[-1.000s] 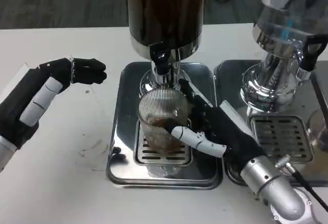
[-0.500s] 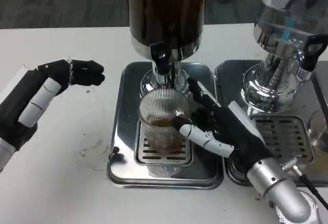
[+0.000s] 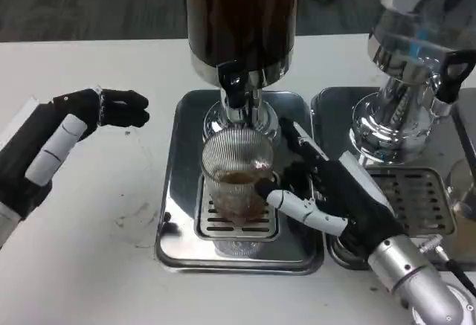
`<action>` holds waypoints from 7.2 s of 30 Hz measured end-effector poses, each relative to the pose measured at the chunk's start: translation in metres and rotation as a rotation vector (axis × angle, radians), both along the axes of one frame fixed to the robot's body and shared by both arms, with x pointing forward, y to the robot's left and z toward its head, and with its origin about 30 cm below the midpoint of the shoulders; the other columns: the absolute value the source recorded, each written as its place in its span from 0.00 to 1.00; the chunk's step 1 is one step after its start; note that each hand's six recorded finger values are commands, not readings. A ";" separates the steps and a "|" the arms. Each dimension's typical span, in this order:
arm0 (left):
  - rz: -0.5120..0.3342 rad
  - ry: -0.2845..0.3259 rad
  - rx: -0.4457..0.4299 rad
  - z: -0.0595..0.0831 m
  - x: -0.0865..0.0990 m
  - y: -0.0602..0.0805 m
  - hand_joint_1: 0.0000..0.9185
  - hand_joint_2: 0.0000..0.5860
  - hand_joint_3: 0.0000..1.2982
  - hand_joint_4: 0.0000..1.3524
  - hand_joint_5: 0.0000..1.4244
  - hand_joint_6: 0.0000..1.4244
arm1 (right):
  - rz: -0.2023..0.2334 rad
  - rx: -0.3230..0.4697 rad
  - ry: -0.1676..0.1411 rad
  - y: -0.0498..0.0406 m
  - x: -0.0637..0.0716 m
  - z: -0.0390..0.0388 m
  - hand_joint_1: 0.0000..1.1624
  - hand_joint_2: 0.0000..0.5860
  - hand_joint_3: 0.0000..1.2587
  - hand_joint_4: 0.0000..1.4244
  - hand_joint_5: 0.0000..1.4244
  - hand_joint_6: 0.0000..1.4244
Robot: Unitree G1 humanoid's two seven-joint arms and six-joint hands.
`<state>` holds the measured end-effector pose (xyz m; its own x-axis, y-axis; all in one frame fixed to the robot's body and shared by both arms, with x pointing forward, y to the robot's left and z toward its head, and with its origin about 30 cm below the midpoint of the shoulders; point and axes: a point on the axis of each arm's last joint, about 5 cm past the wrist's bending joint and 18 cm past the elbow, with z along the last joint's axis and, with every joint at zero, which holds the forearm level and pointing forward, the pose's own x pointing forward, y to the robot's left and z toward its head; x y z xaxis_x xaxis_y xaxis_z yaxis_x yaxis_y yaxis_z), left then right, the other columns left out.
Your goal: Grasp the cup under the faucet to collect the drink, then remove the cup.
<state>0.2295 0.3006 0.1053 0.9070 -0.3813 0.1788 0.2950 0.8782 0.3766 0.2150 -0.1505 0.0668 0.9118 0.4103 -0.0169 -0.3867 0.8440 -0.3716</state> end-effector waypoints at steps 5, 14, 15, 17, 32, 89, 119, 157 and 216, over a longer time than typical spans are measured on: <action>0.004 -0.001 0.012 0.002 0.000 0.003 0.00 0.26 0.41 0.37 0.31 0.25 | 0.015 -0.035 -0.002 -0.0003 0.001 0.0022 0.41 0.29 0.00 0.00 0.00 0.05; 0.006 0.000 0.017 0.003 -0.001 0.004 0.00 0.28 0.41 0.38 0.32 0.25 | 0.042 -0.086 -0.003 0.0037 0.002 0.0051 0.41 0.28 0.00 0.00 0.00 0.04; 0.006 0.001 0.017 0.003 -0.001 0.004 0.00 0.28 0.41 0.38 0.32 0.25 | 0.045 -0.095 -0.005 0.0042 0.002 0.0054 0.41 0.28 0.00 0.00 0.00 0.04; 0.006 0.002 0.016 0.003 -0.001 0.004 0.00 0.28 0.42 0.38 0.32 0.25 | 0.050 -0.116 -0.010 0.0057 0.002 0.0064 0.41 0.28 0.00 0.00 0.00 0.03; 0.011 0.021 0.017 0.000 -0.004 0.005 0.00 0.29 0.43 0.39 0.33 0.25 | 0.076 -0.134 -0.013 0.0198 0.008 0.0077 0.39 0.28 0.00 0.00 0.00 0.02; 0.036 0.073 0.056 -0.001 -0.013 0.013 0.00 0.29 0.43 0.41 0.35 0.29 | 0.018 -0.092 -0.120 0.0573 0.017 -0.0078 0.49 0.30 0.29 0.30 0.35 0.34; 0.034 0.077 0.060 -0.001 -0.013 0.013 0.00 0.29 0.42 0.41 0.35 0.29 | -0.172 -0.081 -0.221 0.0613 -0.012 -0.0216 0.52 0.33 0.39 0.39 0.45 0.48; -0.019 0.062 0.072 -0.001 -0.006 0.002 0.00 0.27 0.39 0.37 0.32 0.29 | -0.344 -0.129 -0.304 0.0345 -0.026 -0.0123 0.61 0.37 0.41 0.40 0.50 0.54; -0.260 -0.306 0.585 0.026 -0.062 0.006 0.00 0.18 0.15 0.07 0.08 0.12 | -0.371 -0.269 -0.312 -0.0053 -0.076 0.0266 0.70 0.33 0.42 0.42 0.54 0.60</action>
